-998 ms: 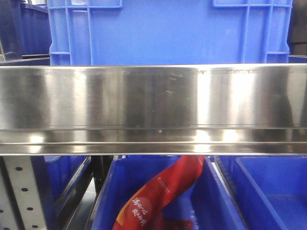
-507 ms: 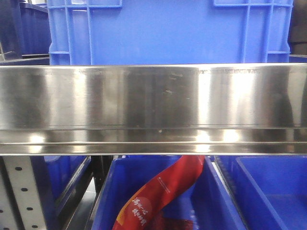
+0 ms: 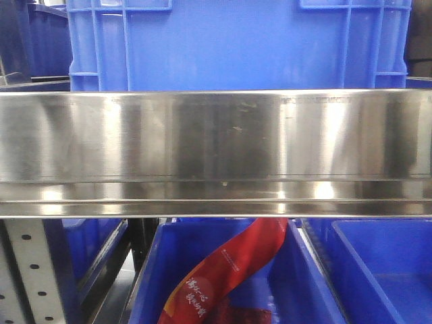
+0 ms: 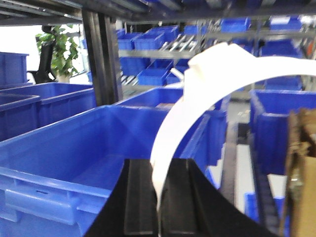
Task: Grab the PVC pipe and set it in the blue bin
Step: 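Move both held clamps over the open blue bin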
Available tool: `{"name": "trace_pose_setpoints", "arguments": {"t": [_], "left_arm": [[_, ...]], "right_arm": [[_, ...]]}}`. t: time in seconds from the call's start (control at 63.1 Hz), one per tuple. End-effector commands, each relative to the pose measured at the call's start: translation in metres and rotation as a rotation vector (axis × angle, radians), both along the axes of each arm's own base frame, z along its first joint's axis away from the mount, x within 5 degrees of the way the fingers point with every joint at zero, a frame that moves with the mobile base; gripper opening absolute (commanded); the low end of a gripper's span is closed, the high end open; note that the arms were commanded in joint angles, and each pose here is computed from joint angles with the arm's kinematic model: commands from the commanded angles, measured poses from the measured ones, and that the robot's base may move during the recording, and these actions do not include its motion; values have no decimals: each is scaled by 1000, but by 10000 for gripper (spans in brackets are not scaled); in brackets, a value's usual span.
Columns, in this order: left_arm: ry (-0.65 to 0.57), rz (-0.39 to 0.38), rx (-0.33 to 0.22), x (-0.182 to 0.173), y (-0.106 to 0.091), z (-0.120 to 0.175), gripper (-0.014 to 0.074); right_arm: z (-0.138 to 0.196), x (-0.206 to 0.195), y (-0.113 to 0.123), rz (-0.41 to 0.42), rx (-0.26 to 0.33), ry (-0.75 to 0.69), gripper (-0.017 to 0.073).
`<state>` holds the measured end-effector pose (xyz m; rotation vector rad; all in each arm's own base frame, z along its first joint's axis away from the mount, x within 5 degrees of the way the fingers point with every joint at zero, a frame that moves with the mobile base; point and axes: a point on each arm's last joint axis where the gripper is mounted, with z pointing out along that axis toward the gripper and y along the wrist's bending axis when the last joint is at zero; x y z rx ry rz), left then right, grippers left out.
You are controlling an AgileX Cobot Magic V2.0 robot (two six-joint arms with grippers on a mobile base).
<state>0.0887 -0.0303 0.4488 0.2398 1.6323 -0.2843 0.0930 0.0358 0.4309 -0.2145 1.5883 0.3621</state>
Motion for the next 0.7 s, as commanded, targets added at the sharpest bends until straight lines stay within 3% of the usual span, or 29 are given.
{"name": "trace_pose_setpoints", "arguments": {"t": [0.0,0.174,0.364,0.538,0.681], "left_arm": [[13,-63,-37,10,-9,7,-111],[64,-128,-71,32,-23,13,-111],[126,-201,-50,65,-47,19,-111],[136,-258,1,91,-72,28,-111],[134,-307,13,109,-95,34,-111]], "right_arm": [[3,17,9,17,26,25,-154],[4,45,20,20,16,82,-154],[12,65,33,50,13,102,-154],[15,68,56,163,-93,67,-154],[9,74,73,226,-111,81,-154]]}}
